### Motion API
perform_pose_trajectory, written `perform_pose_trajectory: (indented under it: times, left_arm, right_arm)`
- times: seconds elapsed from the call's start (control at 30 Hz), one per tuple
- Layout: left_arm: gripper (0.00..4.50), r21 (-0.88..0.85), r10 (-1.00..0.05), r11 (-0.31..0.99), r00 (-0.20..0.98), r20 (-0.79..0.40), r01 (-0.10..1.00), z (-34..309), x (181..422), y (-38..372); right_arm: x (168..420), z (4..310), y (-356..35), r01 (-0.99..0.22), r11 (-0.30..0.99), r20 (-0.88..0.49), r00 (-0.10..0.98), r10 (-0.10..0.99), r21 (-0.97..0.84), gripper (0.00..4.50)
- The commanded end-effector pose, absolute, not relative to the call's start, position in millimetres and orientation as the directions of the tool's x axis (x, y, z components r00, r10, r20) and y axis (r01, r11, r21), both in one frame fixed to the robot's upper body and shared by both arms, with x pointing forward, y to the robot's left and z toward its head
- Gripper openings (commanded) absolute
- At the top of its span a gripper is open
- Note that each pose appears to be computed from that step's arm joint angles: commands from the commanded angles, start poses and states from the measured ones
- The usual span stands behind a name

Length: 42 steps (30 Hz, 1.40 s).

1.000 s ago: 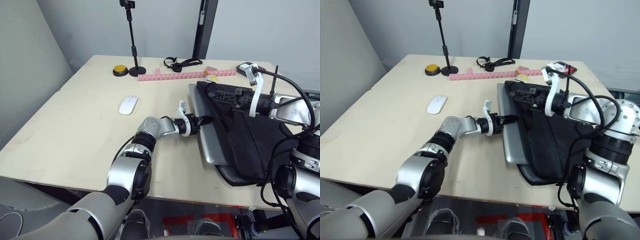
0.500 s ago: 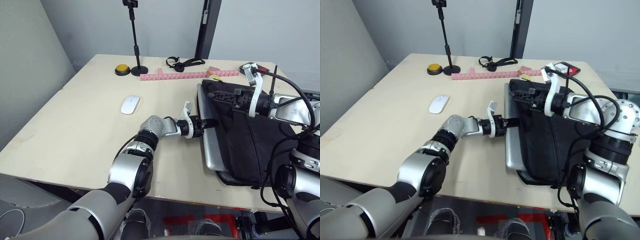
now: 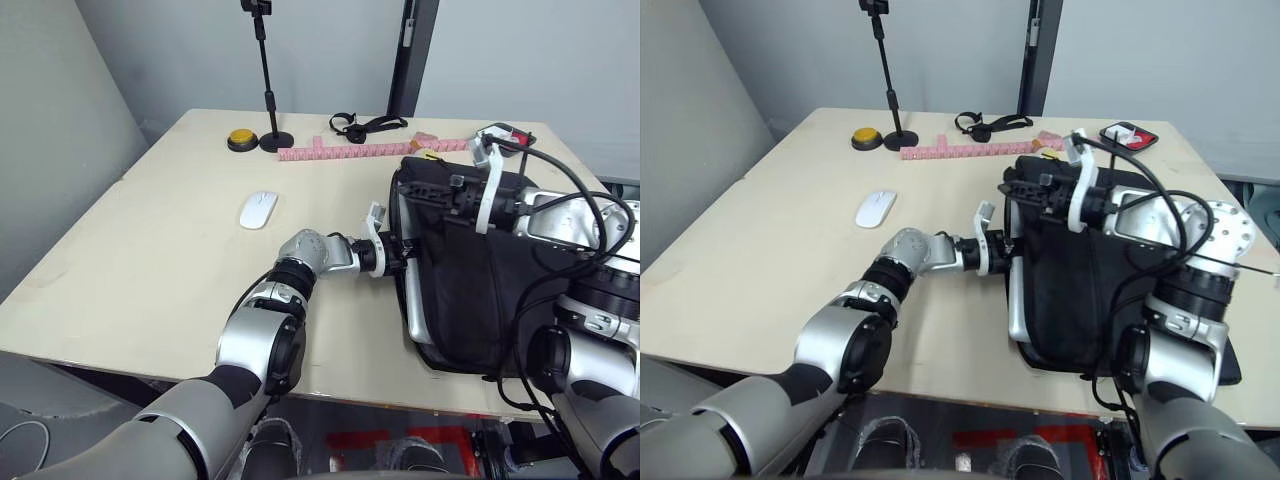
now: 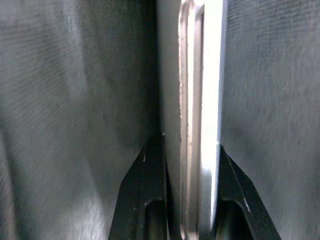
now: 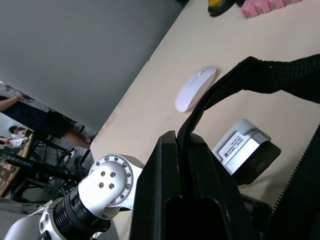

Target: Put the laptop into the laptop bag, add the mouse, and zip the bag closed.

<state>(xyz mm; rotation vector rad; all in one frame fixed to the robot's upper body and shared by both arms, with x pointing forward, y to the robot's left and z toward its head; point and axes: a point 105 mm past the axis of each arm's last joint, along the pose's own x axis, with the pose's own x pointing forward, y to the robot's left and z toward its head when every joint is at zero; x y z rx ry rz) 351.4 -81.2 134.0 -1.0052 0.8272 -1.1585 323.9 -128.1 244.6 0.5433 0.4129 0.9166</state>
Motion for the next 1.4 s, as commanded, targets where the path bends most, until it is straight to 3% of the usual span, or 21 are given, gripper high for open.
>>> perform_pose_trajectory:
  times: [0.03,0.3,0.57,0.7,0.73,1.03,1.13,1.4]
  left_arm:
    - [0.37,-0.896,-0.962,-0.163,0.133,0.237,0.413,197.3,338.1,-109.4]
    - [0.37,-0.892,-0.976,-0.100,0.132,0.175,0.441,182.9,333.0,-123.1]
    - [0.37,-0.857,-0.986,-0.046,0.113,0.120,0.513,170.2,328.1,-130.1]
    - [0.37,-0.871,-0.984,-0.020,0.143,0.104,0.492,167.4,334.0,-124.6]
    - [1.33,-0.871,-0.984,-0.015,0.149,0.100,0.491,167.2,335.8,-122.2]
    - [4.47,-0.857,-0.978,0.045,0.200,0.068,0.514,174.7,354.0,-87.0]
    - [4.47,-0.846,-0.978,0.035,0.192,0.081,0.532,187.0,356.3,-66.9]
    - [4.47,-0.758,-0.971,0.152,0.238,0.004,0.635,202.4,351.7,2.9]
  right_arm:
    - [319.5,259.3,-117.8,-0.677,0.433,-0.040,0.513,0.858,0.596,0.02]
    - [317.4,269.9,-108.6,-0.686,0.383,0.014,0.497,0.868,0.619,0.02]
    - [318.2,269.2,-112.5,-0.651,0.406,0.003,0.531,0.847,0.641,0.02]
    - [317.4,266.7,-115.8,-0.637,0.419,-0.008,0.544,0.839,0.646,0.02]
    - [317.5,265.4,-116.5,-0.633,0.426,-0.015,0.548,0.836,0.646,0.00]
    - [318.6,261.0,-119.5,-0.618,0.452,-0.043,0.561,0.827,0.643,0.00]
    - [319.3,260.9,-121.3,-0.617,0.461,-0.049,0.564,0.824,0.638,0.00]
    - [324.3,261.2,-127.6,-0.617,0.481,-0.065,0.572,0.818,0.622,0.00]
